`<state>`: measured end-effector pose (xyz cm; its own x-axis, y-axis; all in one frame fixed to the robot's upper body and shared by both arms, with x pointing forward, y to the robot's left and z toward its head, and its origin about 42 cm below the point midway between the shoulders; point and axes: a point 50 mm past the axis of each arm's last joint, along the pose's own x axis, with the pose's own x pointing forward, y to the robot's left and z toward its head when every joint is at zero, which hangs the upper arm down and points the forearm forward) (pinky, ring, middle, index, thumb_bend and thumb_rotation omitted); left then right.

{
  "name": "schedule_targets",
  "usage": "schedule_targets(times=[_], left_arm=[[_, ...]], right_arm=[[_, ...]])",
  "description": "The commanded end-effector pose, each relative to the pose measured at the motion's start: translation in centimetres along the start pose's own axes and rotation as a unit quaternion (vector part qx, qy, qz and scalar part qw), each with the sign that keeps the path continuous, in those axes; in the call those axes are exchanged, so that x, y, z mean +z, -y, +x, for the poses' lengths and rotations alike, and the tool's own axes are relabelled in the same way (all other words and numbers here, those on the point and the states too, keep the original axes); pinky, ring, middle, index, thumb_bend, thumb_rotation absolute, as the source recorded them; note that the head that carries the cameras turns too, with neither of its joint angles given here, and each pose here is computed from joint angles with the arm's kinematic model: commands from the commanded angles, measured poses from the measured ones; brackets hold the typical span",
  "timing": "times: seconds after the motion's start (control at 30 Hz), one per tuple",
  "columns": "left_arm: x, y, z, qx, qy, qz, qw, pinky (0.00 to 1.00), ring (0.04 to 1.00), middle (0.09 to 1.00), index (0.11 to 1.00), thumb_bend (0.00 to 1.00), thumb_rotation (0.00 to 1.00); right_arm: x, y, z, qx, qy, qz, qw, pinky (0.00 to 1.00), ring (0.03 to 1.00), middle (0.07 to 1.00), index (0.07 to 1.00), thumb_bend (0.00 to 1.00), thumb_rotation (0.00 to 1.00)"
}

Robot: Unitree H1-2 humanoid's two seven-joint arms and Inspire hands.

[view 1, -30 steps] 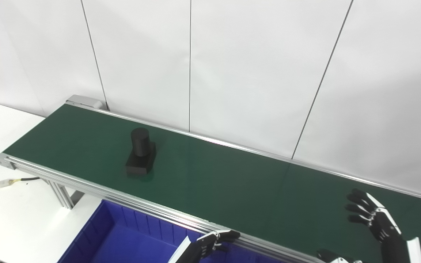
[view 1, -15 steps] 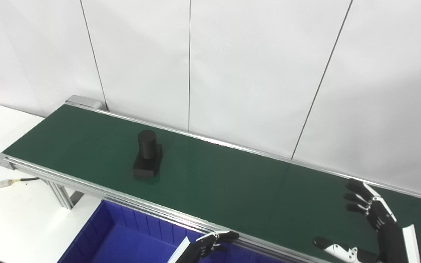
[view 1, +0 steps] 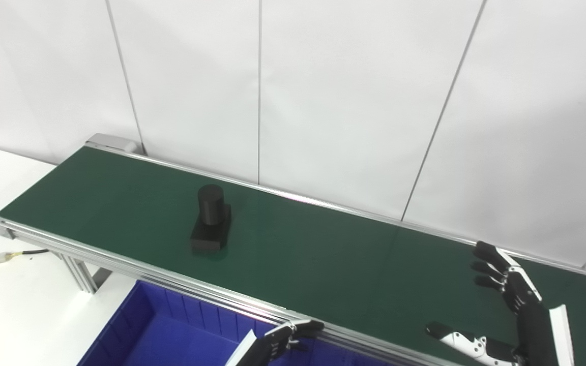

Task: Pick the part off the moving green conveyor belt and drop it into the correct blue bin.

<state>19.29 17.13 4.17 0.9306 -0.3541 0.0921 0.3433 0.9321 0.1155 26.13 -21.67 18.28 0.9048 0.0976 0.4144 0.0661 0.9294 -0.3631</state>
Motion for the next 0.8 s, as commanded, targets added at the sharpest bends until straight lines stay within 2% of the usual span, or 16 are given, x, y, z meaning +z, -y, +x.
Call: schedule_targets(times=[0.0, 0.17, 0.4, 0.6, 0.77], left_arm=[[1.3, -0.3, 0.4, 0.001, 0.039, -0.002, 0.999, 0.77, 0.841, 0.863, 0.817, 0.98, 0.22], [1.2, -0.5, 0.3, 0.001, 0.037, -0.001, 0.999, 0.78, 0.852, 0.863, 0.816, 0.98, 0.23], [1.1, -0.9, 0.2, 0.000, 0.036, 0.001, 0.999, 0.79, 0.856, 0.867, 0.830, 0.97, 0.21], [0.9, -1.2, 0.1, 0.000, 0.032, 0.005, 0.999, 0.80, 0.866, 0.876, 0.844, 0.96, 0.21], [0.8, -1.5, 0.2, 0.001, 0.030, 0.015, 0.999, 0.81, 0.879, 0.884, 0.853, 0.97, 0.25]], right_arm=[[1.0, 0.0, 0.5, -0.007, 0.020, -0.004, 1.000, 0.67, 0.751, 0.809, 0.818, 0.87, 0.28], [0.8, -0.5, 0.5, -0.002, 0.017, -0.013, 1.000, 0.68, 0.756, 0.813, 0.831, 0.87, 0.33], [0.3, -1.8, 1.1, 0.001, 0.000, -0.010, 1.000, 0.71, 0.772, 0.815, 0.832, 0.88, 0.35], [-0.4, -3.3, 3.2, 0.018, -0.008, -0.017, 1.000, 0.74, 0.790, 0.830, 0.847, 0.86, 0.36], [-0.7, -4.3, 5.5, 0.028, -0.007, -0.020, 0.999, 0.74, 0.792, 0.832, 0.855, 0.86, 0.34]])
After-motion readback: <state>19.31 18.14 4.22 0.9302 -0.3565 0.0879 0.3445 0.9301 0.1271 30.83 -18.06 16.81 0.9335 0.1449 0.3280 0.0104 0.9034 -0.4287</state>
